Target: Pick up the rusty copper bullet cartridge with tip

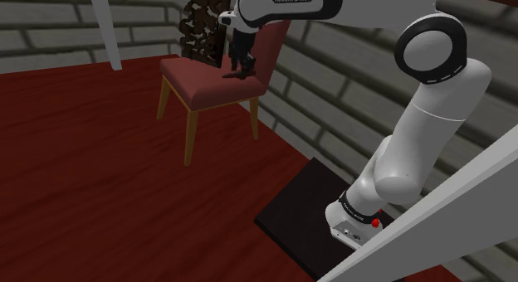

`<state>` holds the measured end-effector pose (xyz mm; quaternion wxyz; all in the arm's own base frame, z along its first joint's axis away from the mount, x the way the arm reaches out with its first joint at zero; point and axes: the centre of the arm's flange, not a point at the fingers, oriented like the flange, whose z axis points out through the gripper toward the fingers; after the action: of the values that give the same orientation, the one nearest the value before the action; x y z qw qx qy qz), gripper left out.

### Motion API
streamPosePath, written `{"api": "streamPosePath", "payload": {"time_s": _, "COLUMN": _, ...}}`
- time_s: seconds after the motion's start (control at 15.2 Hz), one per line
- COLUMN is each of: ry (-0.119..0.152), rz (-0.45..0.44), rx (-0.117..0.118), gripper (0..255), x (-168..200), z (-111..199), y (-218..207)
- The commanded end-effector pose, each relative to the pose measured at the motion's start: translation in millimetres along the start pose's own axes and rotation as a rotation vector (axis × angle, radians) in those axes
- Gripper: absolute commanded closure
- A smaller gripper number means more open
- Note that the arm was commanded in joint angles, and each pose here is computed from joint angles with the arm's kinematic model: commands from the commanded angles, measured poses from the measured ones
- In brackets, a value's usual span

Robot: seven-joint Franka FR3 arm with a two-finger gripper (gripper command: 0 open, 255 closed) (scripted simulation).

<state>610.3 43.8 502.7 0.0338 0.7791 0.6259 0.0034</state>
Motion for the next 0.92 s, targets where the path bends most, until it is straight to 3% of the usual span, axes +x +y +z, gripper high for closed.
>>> {"api": "streamPosePath", "payload": {"time_s": 0.0, "ry": 0.0, "rz": 0.0, "rx": 0.0, "gripper": 255, "x": 0.1, "z": 1.0, "y": -0.1}}
{"api": "streamPosePath", "payload": {"time_s": 0.53, "ry": 0.0, "rz": 0.0, "rx": 0.0, "gripper": 255, "x": -0.3, "z": 0.9, "y": -0.1}}
{"api": "streamPosePath", "payload": {"time_s": 0.86, "ry": 0.0, "rz": 0.0, "rx": 0.0, "gripper": 255, "x": -1.2, "z": -25.5, "y": 1.4}}
